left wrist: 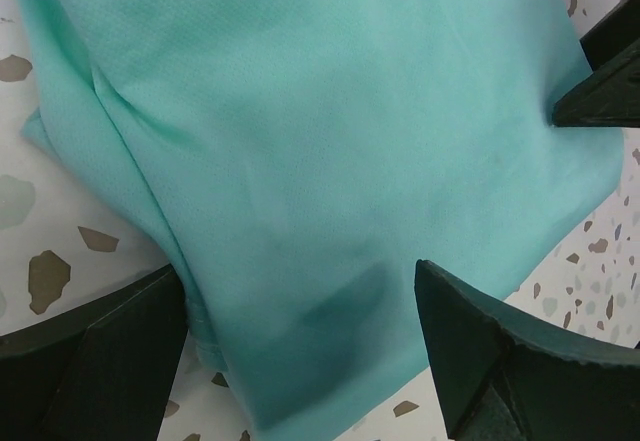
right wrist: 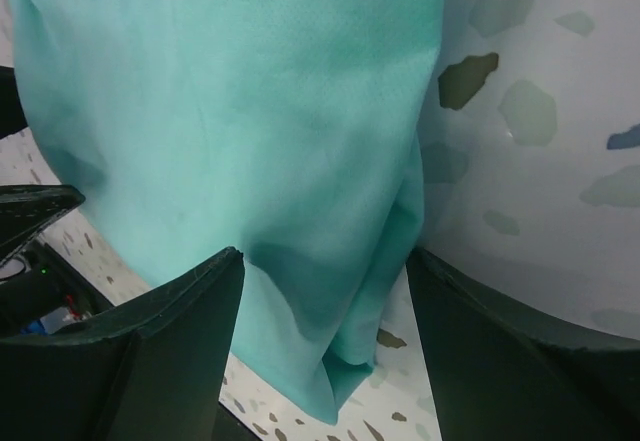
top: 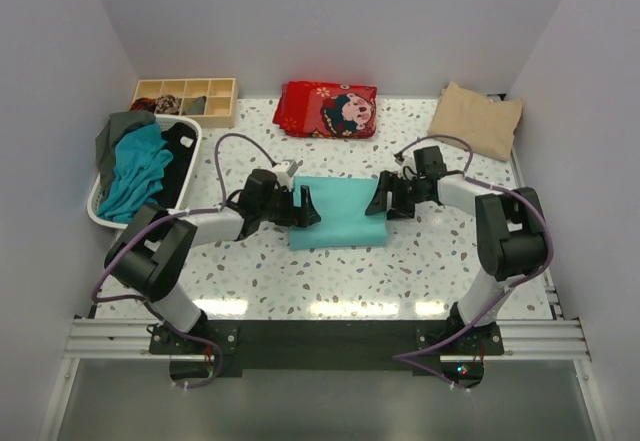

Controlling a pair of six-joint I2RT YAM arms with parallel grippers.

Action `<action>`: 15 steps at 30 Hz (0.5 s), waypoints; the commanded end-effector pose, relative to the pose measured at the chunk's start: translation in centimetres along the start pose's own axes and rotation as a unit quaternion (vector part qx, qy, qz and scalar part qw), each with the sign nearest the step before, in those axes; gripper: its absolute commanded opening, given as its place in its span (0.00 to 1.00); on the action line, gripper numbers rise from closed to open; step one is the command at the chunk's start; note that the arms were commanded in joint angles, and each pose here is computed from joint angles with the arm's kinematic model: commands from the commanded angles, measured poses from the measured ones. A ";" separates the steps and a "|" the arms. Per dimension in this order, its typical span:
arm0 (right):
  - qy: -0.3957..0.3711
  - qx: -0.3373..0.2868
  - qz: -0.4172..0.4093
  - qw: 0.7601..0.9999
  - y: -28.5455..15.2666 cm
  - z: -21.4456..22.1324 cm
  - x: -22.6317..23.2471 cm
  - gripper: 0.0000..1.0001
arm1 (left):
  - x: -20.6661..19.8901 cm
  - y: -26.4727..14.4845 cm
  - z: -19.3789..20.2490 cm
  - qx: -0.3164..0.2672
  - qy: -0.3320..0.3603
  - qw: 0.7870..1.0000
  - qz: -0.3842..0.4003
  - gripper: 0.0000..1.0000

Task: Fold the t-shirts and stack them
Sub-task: Put the neatly folded tshirt into the corner of the board with the right arm

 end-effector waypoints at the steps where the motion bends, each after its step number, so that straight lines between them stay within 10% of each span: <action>1: 0.024 0.037 -0.021 0.999 2.2 0.7 -1.1 0.72 | 0.4 0.3 2.7 0.039 -0.020 0.999 0.000 0.94; 11: 0.004 0.112 -0.034 0.993 7.3 3.7 1.1 0.63 | 0.0 0.8 3.1 0.036 -0.027 0.999 0.020 0.91; 13: 0.006 0.104 -0.039 0.994 8.2 3.8 1.7 0.52 | 0.0 0.9 3.3 0.039 -0.030 0.998 0.024 0.90; 15: 0.018 0.100 -0.039 0.994 8.7 3.9 1.6 0.17 | 0.0 0.9 3.5 0.040 -0.033 0.998 0.025 0.90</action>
Point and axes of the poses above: each gripper's point midway between its finger pads, its own y axis out along the fingers, its own x axis along the line the jaws close on, z = x × y, the point moved 9 cm from there along -y, back along the fingers, and after that the axes turned 13 degrees about y, right-handed, at the moved point
